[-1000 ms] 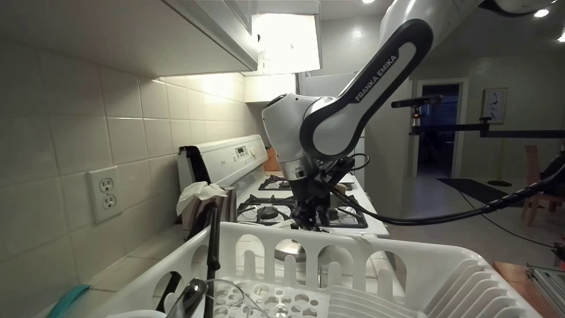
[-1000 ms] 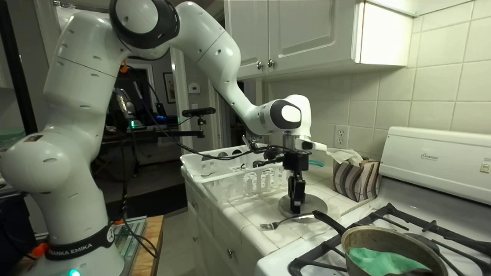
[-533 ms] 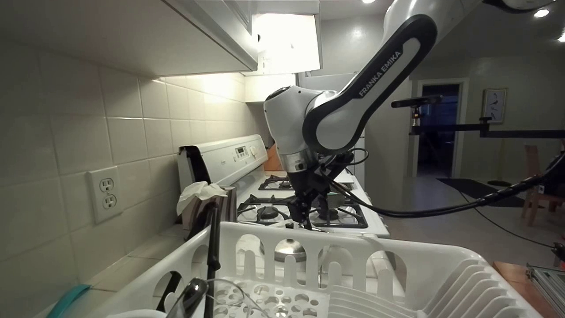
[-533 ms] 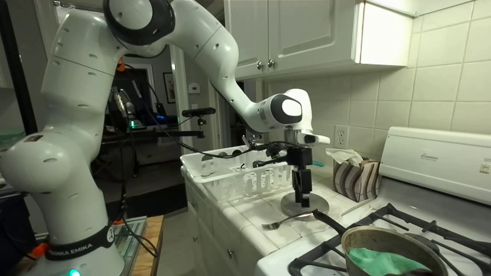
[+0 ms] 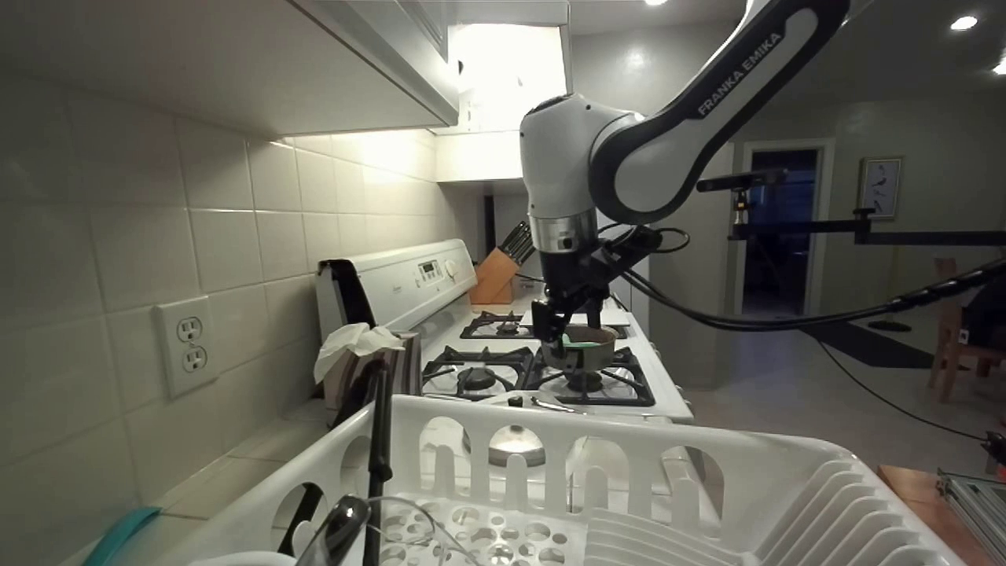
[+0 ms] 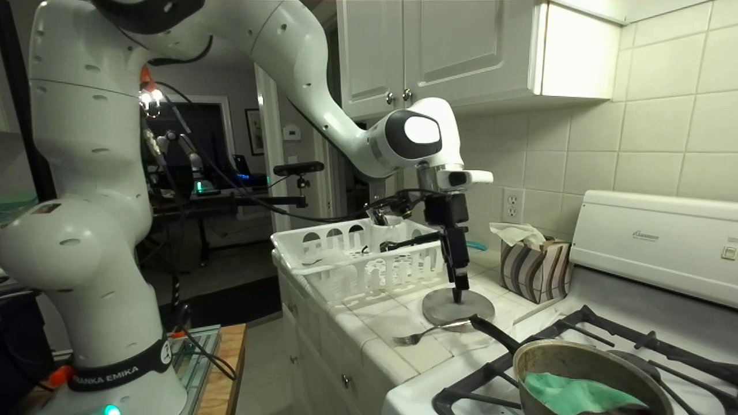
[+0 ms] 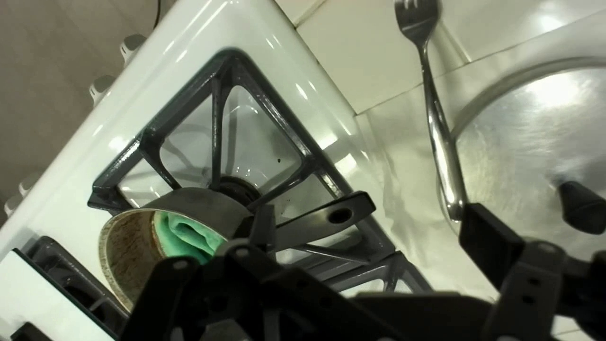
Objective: Use the fork to press down on the rug in the pot and place the fork back
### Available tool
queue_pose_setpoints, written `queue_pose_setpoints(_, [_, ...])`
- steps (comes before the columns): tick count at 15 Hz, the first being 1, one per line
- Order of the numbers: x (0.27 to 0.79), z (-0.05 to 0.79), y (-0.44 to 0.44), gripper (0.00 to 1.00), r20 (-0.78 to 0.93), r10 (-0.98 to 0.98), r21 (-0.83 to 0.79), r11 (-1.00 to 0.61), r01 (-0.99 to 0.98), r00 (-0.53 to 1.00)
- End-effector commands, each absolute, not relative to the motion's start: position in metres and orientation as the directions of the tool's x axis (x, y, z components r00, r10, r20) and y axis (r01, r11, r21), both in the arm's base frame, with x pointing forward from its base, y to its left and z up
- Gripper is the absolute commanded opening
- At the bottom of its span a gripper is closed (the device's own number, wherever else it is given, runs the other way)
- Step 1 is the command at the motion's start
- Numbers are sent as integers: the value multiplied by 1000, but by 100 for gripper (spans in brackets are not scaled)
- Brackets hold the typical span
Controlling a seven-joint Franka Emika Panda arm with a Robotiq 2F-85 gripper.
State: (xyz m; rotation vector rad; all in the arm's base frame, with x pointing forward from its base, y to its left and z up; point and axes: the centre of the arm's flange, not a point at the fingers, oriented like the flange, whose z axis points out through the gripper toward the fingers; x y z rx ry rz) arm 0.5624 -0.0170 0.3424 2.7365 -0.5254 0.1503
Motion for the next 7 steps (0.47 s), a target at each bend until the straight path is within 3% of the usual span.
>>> queue_pose_setpoints(1, [489, 380, -31, 100, 269, -364, 166, -894, -415, 892])
queue_pose_setpoints(4, [452, 405, -32, 100, 331, -488, 88, -836, -541, 808])
queue_pose_setpoints(5, [500, 384, -34, 100, 302, -418, 156, -865, -477, 857])
queue_pose_setpoints(7, [490, 394, -35, 100, 316, -423, 147, -863, -484, 850])
